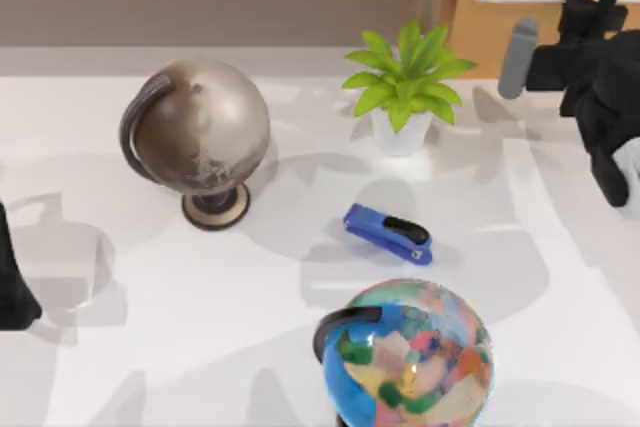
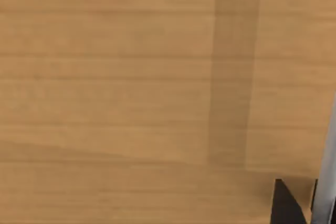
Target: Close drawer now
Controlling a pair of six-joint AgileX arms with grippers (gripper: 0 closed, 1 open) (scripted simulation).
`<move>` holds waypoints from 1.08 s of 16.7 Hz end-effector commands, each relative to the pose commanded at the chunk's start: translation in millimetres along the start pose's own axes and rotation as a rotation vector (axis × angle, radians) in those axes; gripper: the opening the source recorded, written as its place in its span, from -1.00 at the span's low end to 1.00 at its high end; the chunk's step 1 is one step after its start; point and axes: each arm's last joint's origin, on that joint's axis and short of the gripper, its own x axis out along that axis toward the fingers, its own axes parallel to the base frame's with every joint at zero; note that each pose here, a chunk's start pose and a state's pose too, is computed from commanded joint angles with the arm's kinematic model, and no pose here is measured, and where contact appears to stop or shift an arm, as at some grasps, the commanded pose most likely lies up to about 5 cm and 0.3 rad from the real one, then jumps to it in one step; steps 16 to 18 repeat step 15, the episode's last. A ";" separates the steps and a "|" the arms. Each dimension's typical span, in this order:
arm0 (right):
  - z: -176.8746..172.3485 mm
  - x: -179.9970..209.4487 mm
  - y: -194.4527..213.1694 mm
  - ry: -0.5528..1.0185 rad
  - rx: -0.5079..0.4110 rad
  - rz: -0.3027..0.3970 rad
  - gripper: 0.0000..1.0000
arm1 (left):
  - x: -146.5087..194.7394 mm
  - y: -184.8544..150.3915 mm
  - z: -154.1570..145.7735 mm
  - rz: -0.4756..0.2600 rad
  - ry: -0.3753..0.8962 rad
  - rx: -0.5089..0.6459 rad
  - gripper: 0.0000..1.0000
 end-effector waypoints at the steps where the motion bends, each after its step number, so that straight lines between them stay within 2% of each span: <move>1: 0.0 0.0 0.0 0.000 0.000 0.000 -0.25 | 0.0 0.0 0.0 0.000 0.000 0.000 1.00; 9: 0.0 0.0 0.0 0.000 0.000 0.000 0.96 | 0.0 0.0 0.0 0.000 0.000 0.000 1.00; 18: 0.0 0.0 0.0 0.000 0.000 0.000 1.00 | 0.0 0.0 0.0 0.000 0.000 0.000 1.00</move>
